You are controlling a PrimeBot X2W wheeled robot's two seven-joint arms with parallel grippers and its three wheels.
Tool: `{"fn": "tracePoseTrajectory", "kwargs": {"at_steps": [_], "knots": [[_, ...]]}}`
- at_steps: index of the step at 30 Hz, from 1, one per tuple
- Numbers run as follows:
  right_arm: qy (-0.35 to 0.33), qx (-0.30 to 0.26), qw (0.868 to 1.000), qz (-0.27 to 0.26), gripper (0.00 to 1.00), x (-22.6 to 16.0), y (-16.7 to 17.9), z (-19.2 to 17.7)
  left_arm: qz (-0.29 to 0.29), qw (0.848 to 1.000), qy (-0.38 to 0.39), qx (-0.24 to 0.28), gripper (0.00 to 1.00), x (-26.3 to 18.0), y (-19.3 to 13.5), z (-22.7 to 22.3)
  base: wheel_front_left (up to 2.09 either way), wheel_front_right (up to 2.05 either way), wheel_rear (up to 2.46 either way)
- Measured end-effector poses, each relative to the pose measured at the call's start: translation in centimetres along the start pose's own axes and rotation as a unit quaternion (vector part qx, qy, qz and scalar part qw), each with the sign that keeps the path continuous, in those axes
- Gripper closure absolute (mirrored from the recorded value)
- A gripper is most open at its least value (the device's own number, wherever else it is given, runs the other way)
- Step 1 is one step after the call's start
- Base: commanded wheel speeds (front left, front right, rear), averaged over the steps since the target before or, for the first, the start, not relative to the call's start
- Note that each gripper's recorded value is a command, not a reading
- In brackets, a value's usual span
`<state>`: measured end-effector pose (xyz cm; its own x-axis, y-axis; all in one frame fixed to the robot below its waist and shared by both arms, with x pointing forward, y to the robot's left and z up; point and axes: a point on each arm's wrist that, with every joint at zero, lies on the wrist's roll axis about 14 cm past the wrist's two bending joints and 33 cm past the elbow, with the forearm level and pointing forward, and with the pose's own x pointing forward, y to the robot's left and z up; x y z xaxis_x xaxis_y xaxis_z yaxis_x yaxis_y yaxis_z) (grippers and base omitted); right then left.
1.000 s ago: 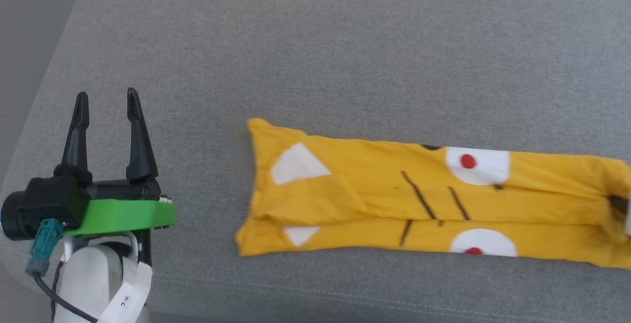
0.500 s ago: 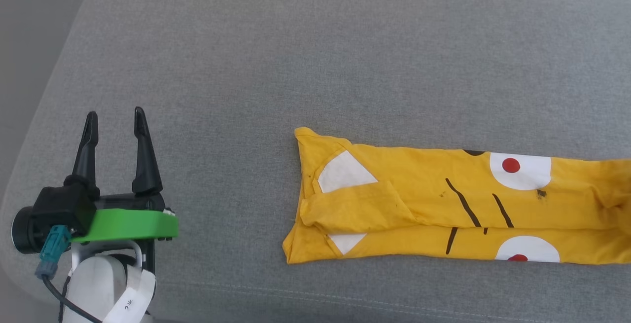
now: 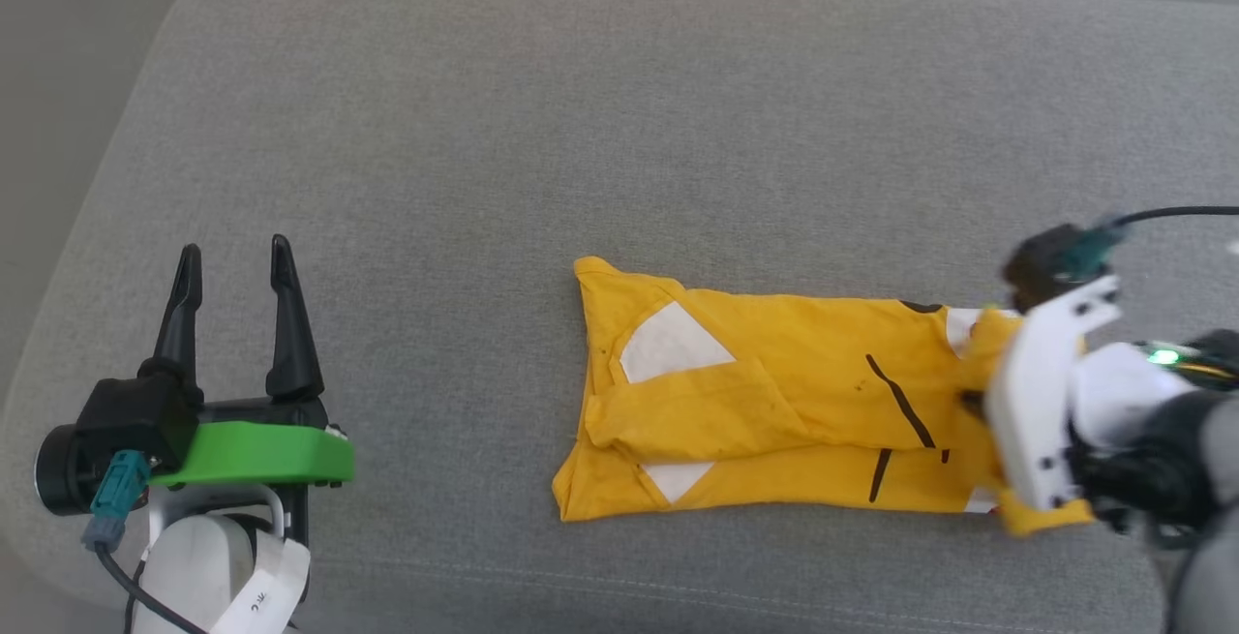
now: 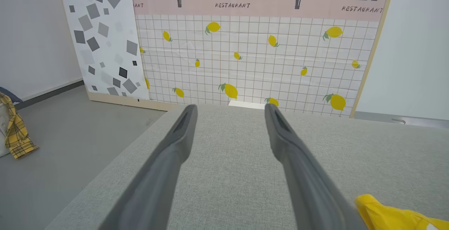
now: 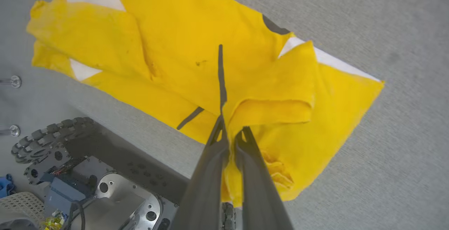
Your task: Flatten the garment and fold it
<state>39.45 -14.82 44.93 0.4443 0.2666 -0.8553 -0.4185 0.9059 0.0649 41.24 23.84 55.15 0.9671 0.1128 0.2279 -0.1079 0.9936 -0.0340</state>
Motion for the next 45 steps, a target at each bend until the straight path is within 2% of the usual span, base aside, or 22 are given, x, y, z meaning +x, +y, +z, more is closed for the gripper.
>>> {"fn": "tracePoseTrajectory", "kwargs": {"at_steps": [8,17,23,33,36,41,45], "knots": [[-0.053,-0.042,0.993,0.094,1.00,3.5,8.0,4.0,0.011,1.000,0.008,0.004,0.00,-0.6,0.9,-0.4,0.00,0.00,0.00],[-0.073,-0.064,0.983,0.155,1.00,6.7,14.0,6.3,0.021,0.999,0.022,0.009,0.00,-1.0,1.6,-1.2,0.00,0.00,0.00],[-0.070,-0.073,0.979,0.175,1.00,8.9,16.1,6.5,0.023,0.999,0.035,0.009,0.00,-1.1,1.7,-2.1,0.00,0.00,0.00],[-0.051,-0.061,0.978,0.191,1.00,12.0,17.3,4.5,0.032,0.998,0.052,-0.005,0.00,-1.5,1.8,-3.2,0.00,0.00,0.00],[-0.063,-0.049,0.974,0.211,0.00,11.8,18.2,4.8,0.033,0.998,0.054,-0.005,0.00,-1.5,1.9,-3.3,0.00,0.00,0.00],[-0.098,-0.049,0.959,0.262,0.00,9.6,21.0,6.2,0.031,0.998,0.055,-0.009,0.00,-1.5,1.6,-3.4,0.00,0.00,0.00],[-0.162,-0.063,0.944,0.281,0.00,6.7,22.4,9.0,0.027,0.998,0.052,-0.015,0.00,-1.6,1.2,-3.1,0.00,0.00,0.00]]}}
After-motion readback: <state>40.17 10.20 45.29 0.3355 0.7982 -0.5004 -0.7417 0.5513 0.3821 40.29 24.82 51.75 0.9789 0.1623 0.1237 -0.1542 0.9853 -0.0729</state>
